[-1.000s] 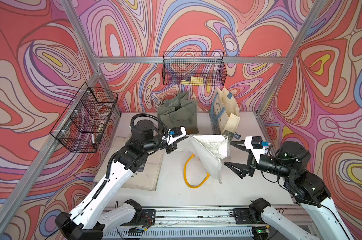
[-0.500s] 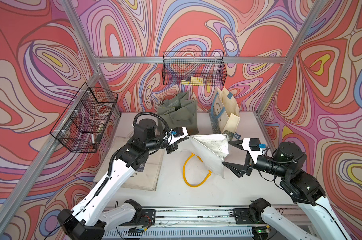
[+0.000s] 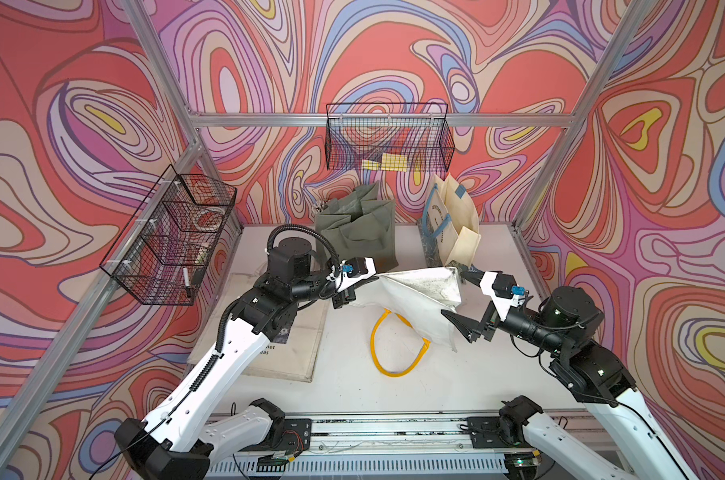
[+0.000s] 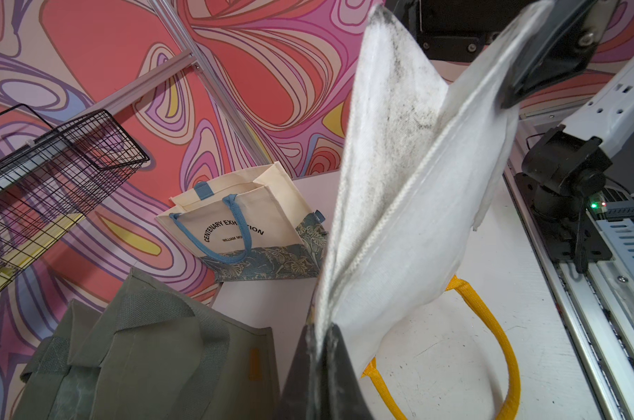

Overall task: Put away the canvas bag
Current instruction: Press the canvas bag at the center of the board.

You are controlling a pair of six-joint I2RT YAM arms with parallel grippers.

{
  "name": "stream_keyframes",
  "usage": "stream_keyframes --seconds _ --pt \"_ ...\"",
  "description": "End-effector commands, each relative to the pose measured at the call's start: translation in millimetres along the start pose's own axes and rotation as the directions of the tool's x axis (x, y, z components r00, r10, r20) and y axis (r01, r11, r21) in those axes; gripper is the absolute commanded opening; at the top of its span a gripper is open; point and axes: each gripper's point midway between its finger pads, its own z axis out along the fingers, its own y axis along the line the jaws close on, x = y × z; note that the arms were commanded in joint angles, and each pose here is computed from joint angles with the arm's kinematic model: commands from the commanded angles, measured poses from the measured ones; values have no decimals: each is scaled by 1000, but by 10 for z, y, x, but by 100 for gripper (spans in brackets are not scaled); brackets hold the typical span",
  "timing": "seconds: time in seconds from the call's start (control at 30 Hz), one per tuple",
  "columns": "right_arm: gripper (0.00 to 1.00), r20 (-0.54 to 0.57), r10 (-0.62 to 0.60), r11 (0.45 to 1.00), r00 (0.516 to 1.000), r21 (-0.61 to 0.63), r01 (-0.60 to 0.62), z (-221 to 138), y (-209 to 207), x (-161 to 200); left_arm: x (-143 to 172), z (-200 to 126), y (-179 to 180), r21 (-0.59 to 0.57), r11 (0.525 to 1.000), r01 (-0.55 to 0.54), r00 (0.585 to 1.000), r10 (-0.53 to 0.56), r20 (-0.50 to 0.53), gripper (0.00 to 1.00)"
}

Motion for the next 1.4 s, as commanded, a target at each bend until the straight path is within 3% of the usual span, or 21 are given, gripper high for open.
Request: stream_keyframes --seconds 0.0,0.17,0.23,0.43,0.5,0.57,0.7,0.8,0.97,1.37 --pt "98 64 -4 998 998 -64 8 27 98 -96 -244 -81 -32 24 996 -88 993 86 75 0" --pt "98 32 67 988 997 -138 -62 92 178 -50 -266 -59 12 17 995 -102 992 100 81 0" --pt "90 34 78 984 996 -161 -72 89 214 -64 -265 -52 35 9 995 -102 992 101 77 0" --pt "31 20 93 981 995 -172 -88 76 233 -73 -217 -61 80 -18 996 -82 996 83 44 0" --pt "1 12 85 983 996 -164 -82 77 216 -68 -195 -68 59 -10 997 -75 997 76 33 0" --pt "0 5 81 985 997 -152 -79 90 188 -69 -178 -80 27 2 998 -67 998 67 23 2" --pt "0 -10 71 985 997 -155 -72 128 157 -97 -271 -129 -107 65 997 -29 999 27 39 34" --pt "0 -22 57 986 998 -158 -60 154 131 -131 -375 -90 -305 120 991 -51 999 50 8 45" --pt "0 -52 40 981 998 -190 -49 212 125 -158 -534 92 -473 165 985 -48 999 47 12 51" --pt "0 -72 7 970 997 -241 -24 279 129 -220 -654 569 -280 171 985 4 1000 -5 4 57"
